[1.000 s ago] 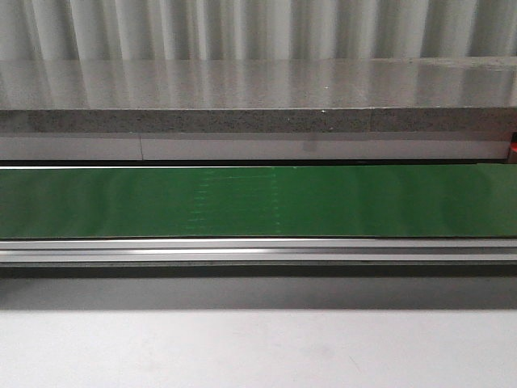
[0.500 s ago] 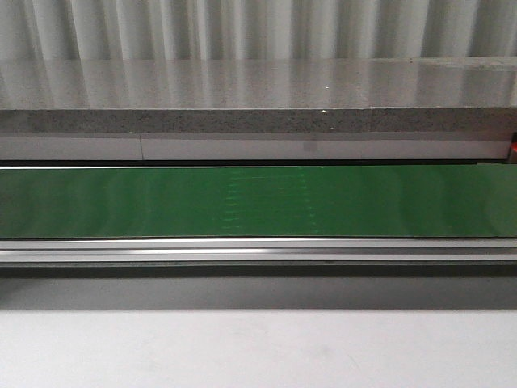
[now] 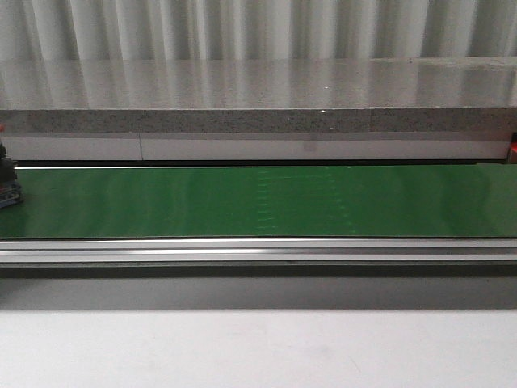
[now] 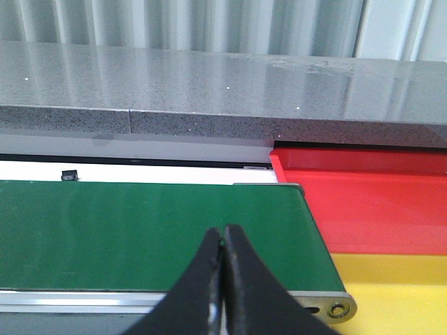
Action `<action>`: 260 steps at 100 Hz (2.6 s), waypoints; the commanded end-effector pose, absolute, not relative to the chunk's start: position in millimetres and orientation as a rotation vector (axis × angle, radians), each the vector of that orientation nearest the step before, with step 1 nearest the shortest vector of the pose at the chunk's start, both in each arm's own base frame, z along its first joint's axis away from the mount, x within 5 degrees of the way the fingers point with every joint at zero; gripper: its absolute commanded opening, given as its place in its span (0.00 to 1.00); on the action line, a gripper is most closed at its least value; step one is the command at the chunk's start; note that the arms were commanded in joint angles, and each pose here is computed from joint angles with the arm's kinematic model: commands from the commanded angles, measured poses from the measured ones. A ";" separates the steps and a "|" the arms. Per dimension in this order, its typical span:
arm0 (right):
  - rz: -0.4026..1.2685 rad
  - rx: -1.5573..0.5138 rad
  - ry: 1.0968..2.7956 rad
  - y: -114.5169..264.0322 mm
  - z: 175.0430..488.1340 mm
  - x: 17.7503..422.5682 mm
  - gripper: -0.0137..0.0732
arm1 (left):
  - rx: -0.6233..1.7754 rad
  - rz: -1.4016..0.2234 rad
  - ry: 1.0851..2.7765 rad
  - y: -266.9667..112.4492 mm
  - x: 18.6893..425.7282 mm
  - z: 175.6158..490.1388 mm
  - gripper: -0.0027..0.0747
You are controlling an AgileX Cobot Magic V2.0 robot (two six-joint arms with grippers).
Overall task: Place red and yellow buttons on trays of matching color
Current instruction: 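Lower the red button onto the belt's start and open the left gripper, then grasp a yellow-capped button with the left gripper and set it on the belt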
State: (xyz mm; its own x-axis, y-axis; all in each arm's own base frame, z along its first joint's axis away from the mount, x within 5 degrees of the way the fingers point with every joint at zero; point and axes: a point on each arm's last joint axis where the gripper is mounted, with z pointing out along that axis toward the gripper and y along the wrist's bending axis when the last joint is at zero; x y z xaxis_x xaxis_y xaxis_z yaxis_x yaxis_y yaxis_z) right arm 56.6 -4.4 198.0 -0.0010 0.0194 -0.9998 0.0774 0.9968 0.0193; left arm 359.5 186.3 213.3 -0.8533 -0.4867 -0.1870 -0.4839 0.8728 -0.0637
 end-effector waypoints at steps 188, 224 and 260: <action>-0.058 0.067 1.476 -4.5 205.6 55.1 0.08 | -0.262 -0.113 2.798 54.1 335.0 296.0 0.41; -0.058 0.067 1.476 -4.5 205.6 55.1 0.08 | -0.241 -0.242 2.747 46.4 341.2 296.6 0.78; -0.058 0.067 1.476 -4.5 205.6 55.1 0.08 | -0.005 -0.212 2.462 9.3 314.5 352.2 0.43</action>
